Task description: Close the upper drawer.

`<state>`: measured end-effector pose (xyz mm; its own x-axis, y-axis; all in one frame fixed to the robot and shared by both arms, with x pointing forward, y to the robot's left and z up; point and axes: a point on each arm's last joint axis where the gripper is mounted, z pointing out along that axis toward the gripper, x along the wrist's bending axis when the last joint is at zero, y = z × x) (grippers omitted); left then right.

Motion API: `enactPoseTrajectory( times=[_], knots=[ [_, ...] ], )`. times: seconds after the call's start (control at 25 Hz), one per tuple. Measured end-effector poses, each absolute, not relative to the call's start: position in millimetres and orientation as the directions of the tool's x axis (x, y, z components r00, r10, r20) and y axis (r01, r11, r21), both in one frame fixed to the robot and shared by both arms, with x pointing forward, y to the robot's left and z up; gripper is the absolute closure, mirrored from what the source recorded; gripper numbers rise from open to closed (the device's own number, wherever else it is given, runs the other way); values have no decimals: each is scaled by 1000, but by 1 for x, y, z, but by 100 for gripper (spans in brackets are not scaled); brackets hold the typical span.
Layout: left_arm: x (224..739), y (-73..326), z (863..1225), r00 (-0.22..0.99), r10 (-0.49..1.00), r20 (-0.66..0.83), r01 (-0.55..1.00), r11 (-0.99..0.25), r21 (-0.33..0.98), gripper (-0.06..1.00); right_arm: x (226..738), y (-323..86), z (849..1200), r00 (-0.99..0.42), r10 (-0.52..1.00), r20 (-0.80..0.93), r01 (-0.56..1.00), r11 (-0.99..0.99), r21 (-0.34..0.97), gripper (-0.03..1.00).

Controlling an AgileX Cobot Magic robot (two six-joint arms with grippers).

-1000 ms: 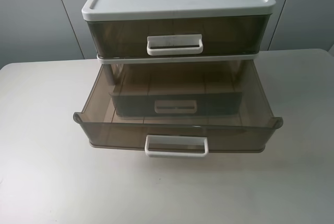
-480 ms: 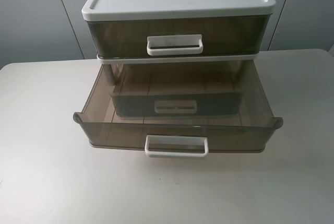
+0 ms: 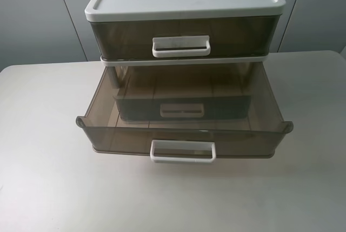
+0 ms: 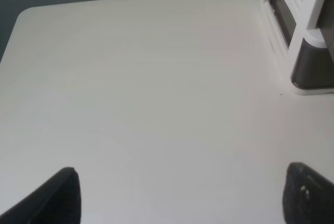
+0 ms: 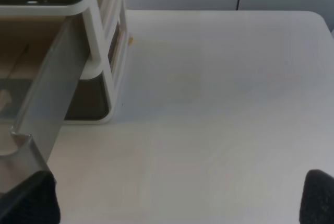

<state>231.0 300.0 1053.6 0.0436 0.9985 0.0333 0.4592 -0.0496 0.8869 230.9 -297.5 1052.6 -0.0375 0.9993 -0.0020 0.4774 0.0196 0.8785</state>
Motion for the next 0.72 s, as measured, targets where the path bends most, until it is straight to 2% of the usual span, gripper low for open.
enactPoseTrajectory(
  times=[0.72],
  knots=[
    [231, 300, 1054, 44, 998, 33, 459, -50, 887, 20, 231, -295, 1053, -54, 998, 23, 478, 6, 879, 27]
  ],
)
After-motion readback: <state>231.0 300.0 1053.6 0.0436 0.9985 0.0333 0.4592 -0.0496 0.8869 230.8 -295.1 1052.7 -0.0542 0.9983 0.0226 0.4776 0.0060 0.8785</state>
